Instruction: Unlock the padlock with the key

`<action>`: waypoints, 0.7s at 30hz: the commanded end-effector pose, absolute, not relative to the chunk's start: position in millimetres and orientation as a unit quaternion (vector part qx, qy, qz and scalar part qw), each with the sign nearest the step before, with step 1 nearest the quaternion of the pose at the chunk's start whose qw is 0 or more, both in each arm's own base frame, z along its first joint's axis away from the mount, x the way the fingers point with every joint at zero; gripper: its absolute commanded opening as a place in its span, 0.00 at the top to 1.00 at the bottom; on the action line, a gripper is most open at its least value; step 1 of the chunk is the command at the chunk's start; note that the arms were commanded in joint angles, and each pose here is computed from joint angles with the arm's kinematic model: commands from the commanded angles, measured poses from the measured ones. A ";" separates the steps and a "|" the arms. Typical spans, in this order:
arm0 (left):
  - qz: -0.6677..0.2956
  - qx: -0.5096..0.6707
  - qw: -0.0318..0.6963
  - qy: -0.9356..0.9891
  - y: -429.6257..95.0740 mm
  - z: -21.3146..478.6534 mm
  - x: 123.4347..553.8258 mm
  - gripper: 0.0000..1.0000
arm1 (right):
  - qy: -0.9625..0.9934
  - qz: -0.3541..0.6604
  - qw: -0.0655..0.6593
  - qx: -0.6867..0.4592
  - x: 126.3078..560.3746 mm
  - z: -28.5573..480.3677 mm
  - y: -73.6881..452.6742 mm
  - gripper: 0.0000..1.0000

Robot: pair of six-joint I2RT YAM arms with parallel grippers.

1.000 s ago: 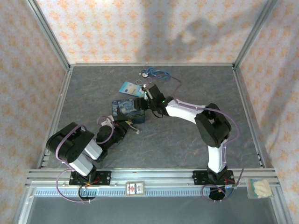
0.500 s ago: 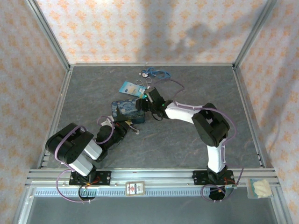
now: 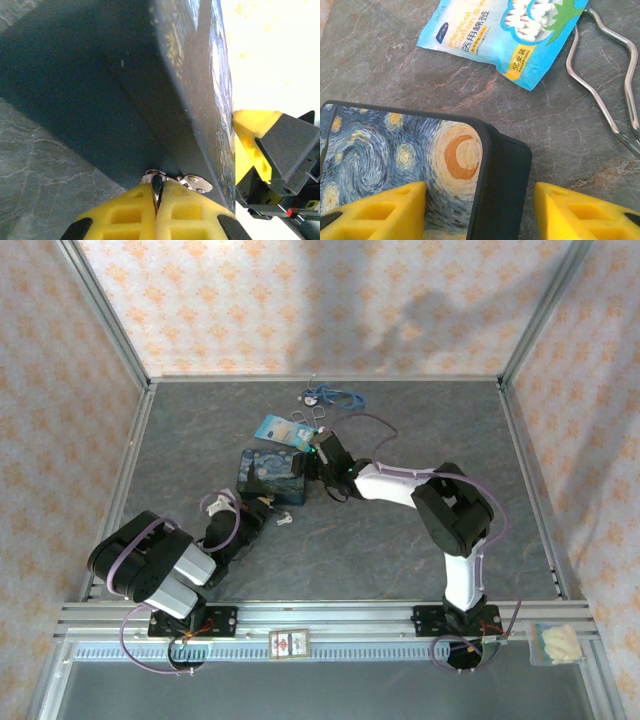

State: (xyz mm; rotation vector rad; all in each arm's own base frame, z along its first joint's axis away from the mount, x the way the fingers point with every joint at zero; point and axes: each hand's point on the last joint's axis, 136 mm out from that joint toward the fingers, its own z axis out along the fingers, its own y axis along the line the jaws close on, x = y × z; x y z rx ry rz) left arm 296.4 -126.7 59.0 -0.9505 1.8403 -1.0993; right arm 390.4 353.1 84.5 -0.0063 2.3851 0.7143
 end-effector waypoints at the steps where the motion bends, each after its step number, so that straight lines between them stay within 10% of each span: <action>1: -0.417 -0.410 0.402 0.705 -109.5 54.9 290.0 1.00 | 0.933 0.189 0.305 0.028 386.3 49.0 315.9 0.44; 16: -0.406 -0.389 0.396 0.726 -109.9 55.1 283.4 1.00 | 0.926 0.213 0.312 0.014 389.3 62.3 328.0 0.44; 21: -0.378 -0.329 0.401 0.767 -117.7 68.2 282.8 1.00 | 0.909 0.245 0.336 -0.015 395.2 99.8 341.6 0.29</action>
